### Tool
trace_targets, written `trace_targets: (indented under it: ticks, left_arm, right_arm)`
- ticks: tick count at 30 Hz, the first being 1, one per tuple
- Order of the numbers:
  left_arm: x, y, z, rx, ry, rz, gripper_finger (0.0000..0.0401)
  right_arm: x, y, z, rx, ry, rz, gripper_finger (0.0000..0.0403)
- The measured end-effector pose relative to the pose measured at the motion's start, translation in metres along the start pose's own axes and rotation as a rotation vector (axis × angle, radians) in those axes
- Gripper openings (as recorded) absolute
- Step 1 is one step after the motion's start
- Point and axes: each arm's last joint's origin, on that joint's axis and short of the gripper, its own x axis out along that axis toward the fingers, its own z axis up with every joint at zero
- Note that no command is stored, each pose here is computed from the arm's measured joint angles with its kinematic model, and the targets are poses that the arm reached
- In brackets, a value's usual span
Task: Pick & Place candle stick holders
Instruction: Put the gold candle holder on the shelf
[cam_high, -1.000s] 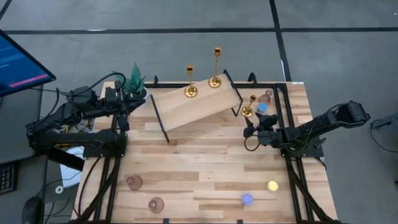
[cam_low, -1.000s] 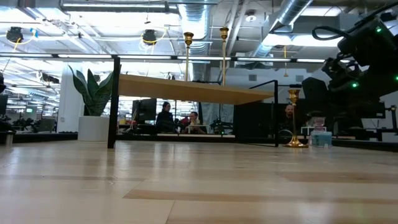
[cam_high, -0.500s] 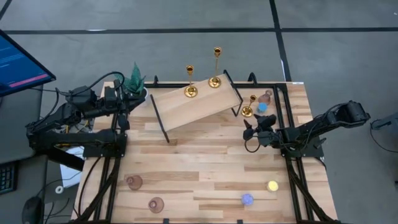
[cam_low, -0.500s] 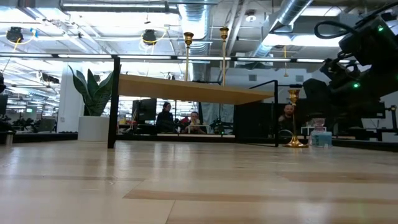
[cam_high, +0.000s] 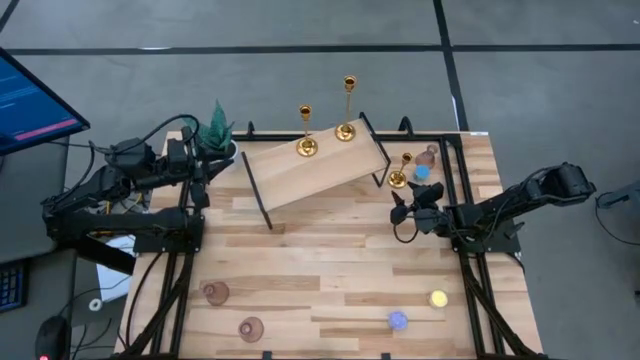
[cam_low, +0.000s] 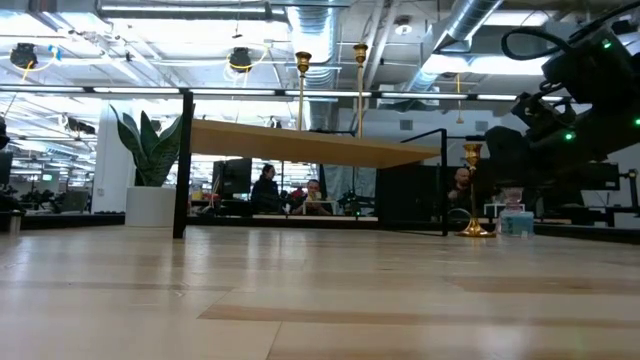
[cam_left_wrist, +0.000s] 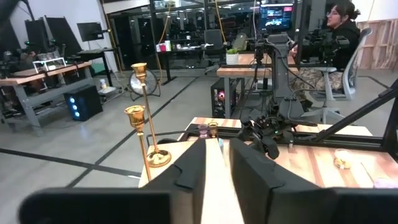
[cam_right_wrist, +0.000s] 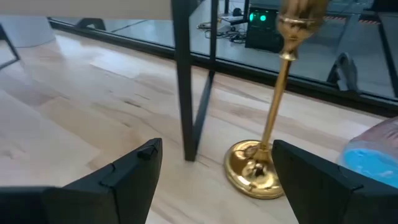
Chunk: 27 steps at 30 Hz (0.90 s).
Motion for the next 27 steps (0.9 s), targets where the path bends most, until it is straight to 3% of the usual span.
trace_targets:
  ticks: [11,27]
  left_arm:
    - [0.000,0.000,0.000,-0.053,-0.004,0.000,0.0162]
    - [0.000,0.000,0.000,-0.045,-0.003,0.000,0.0164]
  right_arm:
    - [0.004,-0.002,0.001,-0.053,0.002,-0.026,0.0295]
    - [0.025,-0.009,0.022,-0.096,-0.013,-0.131,0.0296]
